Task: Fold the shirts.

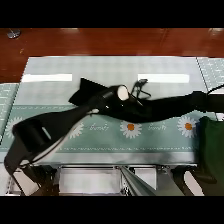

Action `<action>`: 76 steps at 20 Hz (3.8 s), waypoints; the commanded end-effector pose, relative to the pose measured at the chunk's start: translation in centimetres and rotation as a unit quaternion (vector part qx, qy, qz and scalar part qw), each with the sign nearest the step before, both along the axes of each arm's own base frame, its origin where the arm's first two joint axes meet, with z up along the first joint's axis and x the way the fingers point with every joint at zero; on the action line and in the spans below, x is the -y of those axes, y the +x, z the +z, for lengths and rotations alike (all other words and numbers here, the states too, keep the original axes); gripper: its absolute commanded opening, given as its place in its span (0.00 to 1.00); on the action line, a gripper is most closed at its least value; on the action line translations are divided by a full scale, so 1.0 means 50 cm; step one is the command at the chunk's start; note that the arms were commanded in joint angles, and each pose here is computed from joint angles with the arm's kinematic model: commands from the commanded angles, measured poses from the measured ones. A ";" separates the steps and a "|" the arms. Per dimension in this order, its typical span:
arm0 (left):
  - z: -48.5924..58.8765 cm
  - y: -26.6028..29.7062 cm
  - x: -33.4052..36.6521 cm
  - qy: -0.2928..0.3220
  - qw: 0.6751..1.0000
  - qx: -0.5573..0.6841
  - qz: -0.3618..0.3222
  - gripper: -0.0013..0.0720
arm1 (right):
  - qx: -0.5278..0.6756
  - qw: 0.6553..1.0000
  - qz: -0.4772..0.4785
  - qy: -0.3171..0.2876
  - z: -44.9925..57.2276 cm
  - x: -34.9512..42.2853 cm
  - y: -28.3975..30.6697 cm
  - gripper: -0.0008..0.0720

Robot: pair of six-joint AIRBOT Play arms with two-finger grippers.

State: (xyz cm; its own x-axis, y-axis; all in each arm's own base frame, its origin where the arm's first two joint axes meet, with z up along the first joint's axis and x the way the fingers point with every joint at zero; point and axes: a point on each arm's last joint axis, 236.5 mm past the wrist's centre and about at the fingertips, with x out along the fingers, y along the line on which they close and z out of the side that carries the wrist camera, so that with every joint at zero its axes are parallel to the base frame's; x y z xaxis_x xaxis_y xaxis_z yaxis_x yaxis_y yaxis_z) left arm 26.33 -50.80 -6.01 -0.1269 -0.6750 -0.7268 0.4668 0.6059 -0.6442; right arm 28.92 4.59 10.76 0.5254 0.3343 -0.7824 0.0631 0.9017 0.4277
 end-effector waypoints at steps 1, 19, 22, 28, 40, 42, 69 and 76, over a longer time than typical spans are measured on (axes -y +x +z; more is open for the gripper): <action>-0.016 -0.112 0.051 -0.002 0.998 -0.045 -0.049 0.06 | 0.036 0.999 0.003 0.014 0.024 -0.028 0.020 0.05; 0.368 0.159 -0.874 0.037 0.909 0.164 0.380 0.06 | -0.034 0.965 0.237 0.109 -0.046 -0.544 0.181 0.05; 0.293 0.019 -0.837 0.007 0.905 0.150 0.399 0.06 | -0.062 0.953 0.277 0.107 -0.126 -0.672 0.218 0.05; 0.193 -0.048 -0.832 -0.007 0.891 0.141 0.432 0.06 | -0.143 0.932 0.305 0.137 -0.234 -0.769 0.195 0.89; 0.144 -0.008 -0.854 0.008 0.882 0.109 0.459 0.06 | -0.041 0.988 -0.012 -0.151 0.009 0.023 0.121 0.88; 0.144 -0.008 -0.854 0.008 0.882 0.109 0.458 0.06 | -0.057 0.987 -0.142 -0.045 -0.144 0.024 0.041 0.88; 0.153 0.021 -0.854 -0.018 0.868 0.107 0.484 0.06 | -0.023 0.986 0.163 0.015 0.062 -0.279 0.321 0.05; 0.148 0.012 -0.847 -0.016 0.874 0.097 0.477 0.06 | -0.031 0.999 0.011 -0.023 0.246 0.035 0.258 0.05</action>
State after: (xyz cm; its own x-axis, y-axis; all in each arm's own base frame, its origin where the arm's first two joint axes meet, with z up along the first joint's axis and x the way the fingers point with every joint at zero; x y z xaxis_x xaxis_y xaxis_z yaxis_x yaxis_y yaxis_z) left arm 27.13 -8.28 1.51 0.6374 -0.4204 -0.6458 -0.1383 0.7620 -0.6326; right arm 44.90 9.72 21.05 0.4649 0.4277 -0.7752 -0.1021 0.8956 0.4330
